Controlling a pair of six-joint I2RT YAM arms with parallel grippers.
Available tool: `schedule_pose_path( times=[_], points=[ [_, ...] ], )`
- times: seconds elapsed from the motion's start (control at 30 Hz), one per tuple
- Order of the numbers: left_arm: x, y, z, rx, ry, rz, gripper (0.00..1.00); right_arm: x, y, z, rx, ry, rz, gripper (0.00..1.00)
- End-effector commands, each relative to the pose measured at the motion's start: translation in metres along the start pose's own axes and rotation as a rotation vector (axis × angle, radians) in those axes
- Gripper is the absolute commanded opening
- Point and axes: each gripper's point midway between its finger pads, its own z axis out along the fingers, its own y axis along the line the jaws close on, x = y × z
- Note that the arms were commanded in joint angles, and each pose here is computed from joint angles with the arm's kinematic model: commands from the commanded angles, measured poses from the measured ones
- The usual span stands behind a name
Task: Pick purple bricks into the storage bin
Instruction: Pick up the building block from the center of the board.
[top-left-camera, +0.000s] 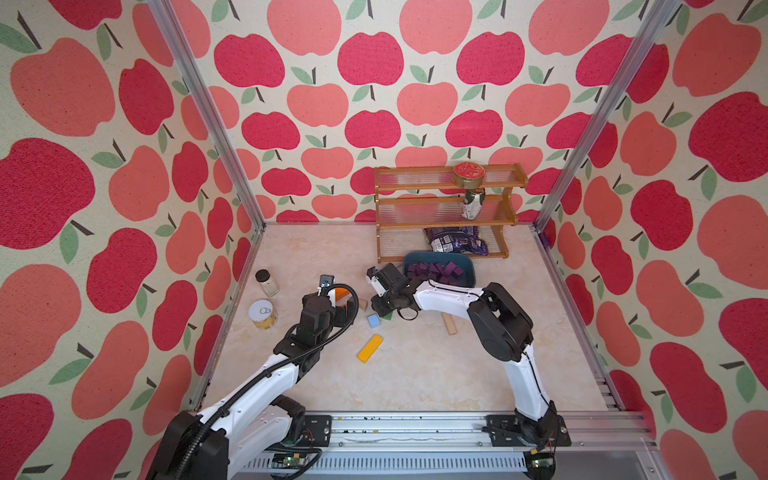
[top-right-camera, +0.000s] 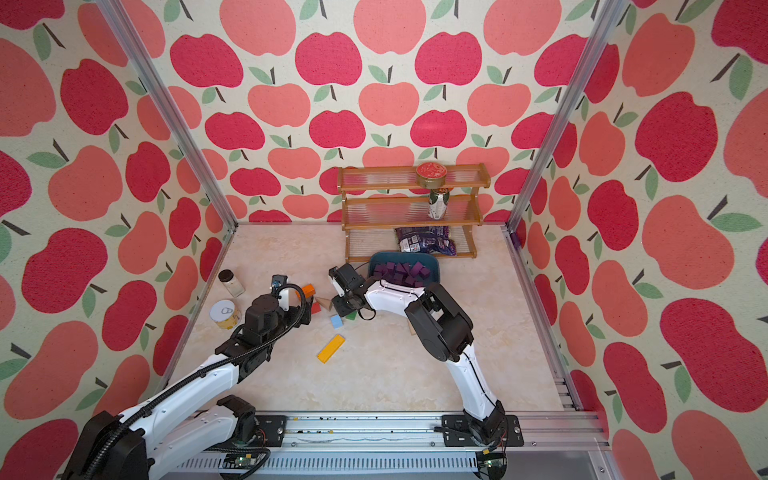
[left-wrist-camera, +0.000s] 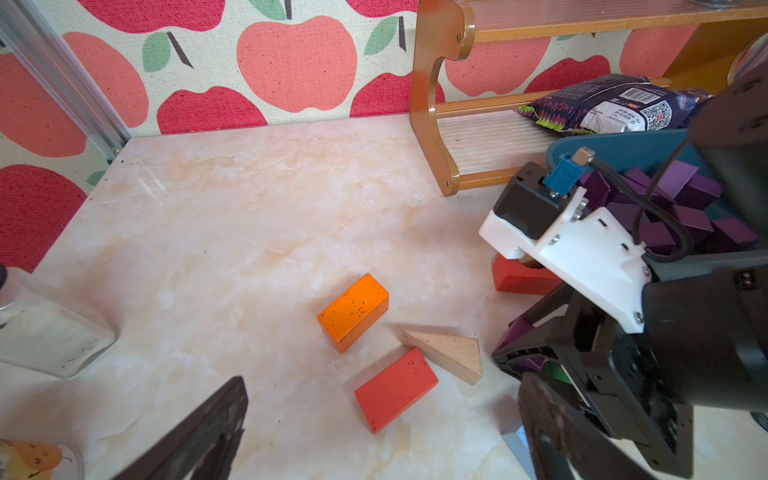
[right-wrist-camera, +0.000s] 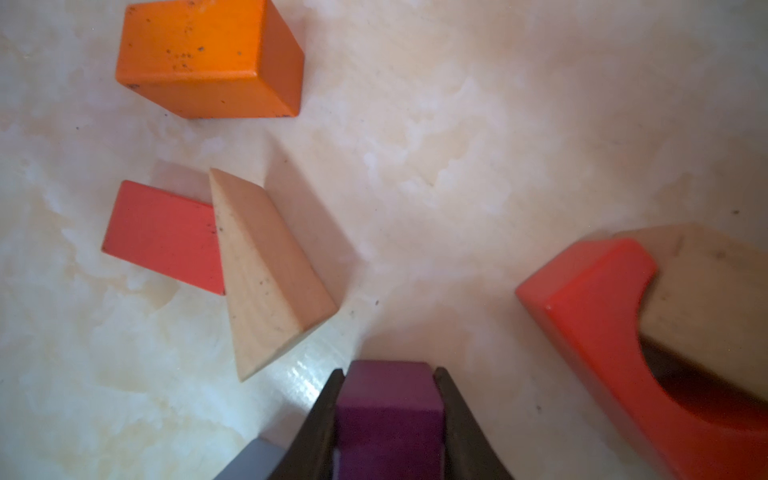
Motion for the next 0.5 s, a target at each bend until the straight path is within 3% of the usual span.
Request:
schedule_pose_path(
  times=[0.0,0.1,0.47],
  points=[
    [0.0,0.003,0.001,-0.016,0.003,-0.024,0.99,-0.009,0.0,-0.019,0.023,-0.036,-0.018,0.27],
    [0.001,0.003,0.002,-0.013,0.004,-0.026,0.99,-0.012,-0.003,-0.028,0.041,-0.044,-0.009,0.22],
    [-0.001,0.004,-0.001,-0.016,-0.004,-0.029,0.99,-0.021,-0.018,-0.063,0.086,-0.097,0.019,0.22]
  ],
)
